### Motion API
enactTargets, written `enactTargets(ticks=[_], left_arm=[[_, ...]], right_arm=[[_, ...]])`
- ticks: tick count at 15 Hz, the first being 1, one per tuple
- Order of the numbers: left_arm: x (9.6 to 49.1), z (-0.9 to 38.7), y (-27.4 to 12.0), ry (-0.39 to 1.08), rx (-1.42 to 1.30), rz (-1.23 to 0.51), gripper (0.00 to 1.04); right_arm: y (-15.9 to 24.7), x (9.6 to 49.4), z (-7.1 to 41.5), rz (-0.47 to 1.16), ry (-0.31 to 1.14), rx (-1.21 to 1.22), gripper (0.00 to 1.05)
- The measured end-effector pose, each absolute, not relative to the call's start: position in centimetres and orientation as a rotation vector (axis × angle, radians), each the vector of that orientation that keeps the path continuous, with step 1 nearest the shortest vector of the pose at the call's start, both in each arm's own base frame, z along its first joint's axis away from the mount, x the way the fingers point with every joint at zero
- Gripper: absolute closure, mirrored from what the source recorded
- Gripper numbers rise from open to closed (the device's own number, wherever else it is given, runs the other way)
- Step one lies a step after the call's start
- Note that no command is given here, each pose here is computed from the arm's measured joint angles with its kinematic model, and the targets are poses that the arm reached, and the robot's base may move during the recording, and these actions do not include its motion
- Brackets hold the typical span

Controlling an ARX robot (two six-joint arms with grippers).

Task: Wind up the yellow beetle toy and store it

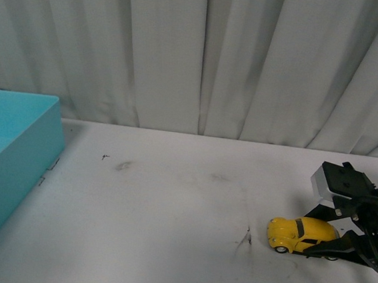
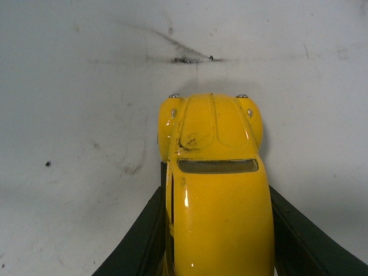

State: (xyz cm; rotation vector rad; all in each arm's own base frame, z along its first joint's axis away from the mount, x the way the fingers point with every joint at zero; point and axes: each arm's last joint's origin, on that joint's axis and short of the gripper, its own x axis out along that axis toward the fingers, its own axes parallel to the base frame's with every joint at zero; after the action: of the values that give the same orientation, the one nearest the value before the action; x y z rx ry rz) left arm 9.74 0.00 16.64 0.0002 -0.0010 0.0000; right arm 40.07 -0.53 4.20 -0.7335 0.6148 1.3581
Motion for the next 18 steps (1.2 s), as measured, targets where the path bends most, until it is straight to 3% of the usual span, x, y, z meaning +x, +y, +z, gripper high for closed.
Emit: enactTargets(ticks=[2,5,12,15,18], left_arm=[[9.7,16.6,0.0,-0.001,0.0,0.0,0.07],[9.7,16.6,0.0,-0.001,0.0,0.0,0.07],[9.7,16.6,0.0,-0.001,0.0,0.0,0.07],[9.7,16.6,0.0,-0.001,0.0,0.0,0.07],[9.7,16.6,0.0,-0.001,0.0,0.0,0.07]], right_arm=[[-3.0,39.2,3.8,1.332,0.6,-0.718,0.62],[-10.0,36.4,2.9,1.241,0.628,-0.642,0.62],[-11.6,35.0,3.0,1.208,0.658,-0.598,0.62],[-11.2,34.1,2.2,1.247,0.686,-0.529,0.31],[-11.1,34.0,2.2,1.261,0.681,-0.536,0.11]])
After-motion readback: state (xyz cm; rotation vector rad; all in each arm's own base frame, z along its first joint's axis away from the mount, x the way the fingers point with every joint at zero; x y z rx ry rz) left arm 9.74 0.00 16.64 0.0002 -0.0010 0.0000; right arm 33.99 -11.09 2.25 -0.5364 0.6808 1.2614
